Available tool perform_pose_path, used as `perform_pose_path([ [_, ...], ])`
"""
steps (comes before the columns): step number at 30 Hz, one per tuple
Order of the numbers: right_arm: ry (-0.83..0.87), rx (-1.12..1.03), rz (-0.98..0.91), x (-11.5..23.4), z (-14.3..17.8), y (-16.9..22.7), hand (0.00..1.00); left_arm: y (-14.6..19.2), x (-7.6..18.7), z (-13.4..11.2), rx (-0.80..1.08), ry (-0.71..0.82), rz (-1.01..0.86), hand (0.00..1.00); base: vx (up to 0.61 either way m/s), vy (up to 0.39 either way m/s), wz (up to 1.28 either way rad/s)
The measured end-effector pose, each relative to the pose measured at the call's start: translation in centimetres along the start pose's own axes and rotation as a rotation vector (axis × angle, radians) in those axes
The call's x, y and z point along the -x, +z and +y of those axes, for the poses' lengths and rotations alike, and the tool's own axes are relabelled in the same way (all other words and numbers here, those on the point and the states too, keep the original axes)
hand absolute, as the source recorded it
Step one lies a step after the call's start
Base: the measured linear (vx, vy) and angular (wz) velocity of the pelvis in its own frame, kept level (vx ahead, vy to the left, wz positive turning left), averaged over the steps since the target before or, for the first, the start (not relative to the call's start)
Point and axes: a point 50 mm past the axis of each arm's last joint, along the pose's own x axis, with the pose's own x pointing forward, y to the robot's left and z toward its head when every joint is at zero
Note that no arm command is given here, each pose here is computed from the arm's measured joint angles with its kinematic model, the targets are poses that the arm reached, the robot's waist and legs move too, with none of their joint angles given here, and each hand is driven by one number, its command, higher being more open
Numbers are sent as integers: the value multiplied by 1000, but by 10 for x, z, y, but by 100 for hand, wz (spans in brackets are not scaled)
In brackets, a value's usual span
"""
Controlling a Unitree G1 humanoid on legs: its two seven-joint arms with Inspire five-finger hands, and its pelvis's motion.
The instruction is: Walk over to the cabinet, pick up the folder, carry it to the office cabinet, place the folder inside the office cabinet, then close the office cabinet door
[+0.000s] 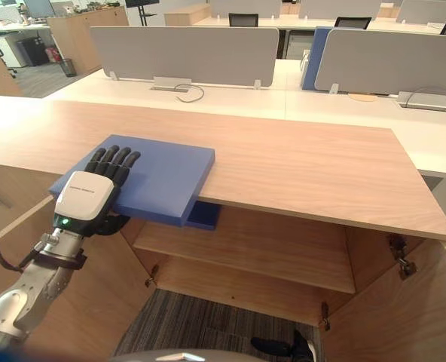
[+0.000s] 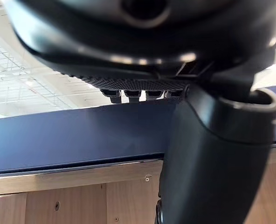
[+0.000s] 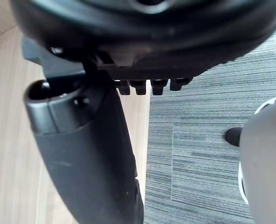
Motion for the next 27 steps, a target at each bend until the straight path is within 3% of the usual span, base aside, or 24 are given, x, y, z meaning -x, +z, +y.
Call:
perform_pose_path([
  [10, 4, 1, -1, 0, -1, 1, 100, 7, -13, -2, 62, 67, 24, 0, -15, 8, -3],
  [12, 6, 2, 2, 0, -1, 0, 100, 11, -19, 12, 96, 148, 23, 0, 0, 0, 0],
  [18, 7, -2, -3, -1, 0, 2, 100, 41, -15, 31, 191, 192, -93, 0, 0, 0, 0],
  [24, -17, -35, 27, -1, -5, -2, 100, 93, 15, 58, 560, 250, -176, 0, 14, 5, -6],
  [27, -22, -34, 33, -2, -6, -2, 100, 102, 20, 66, 928, 305, -110, 0, 1, 10, -10],
])
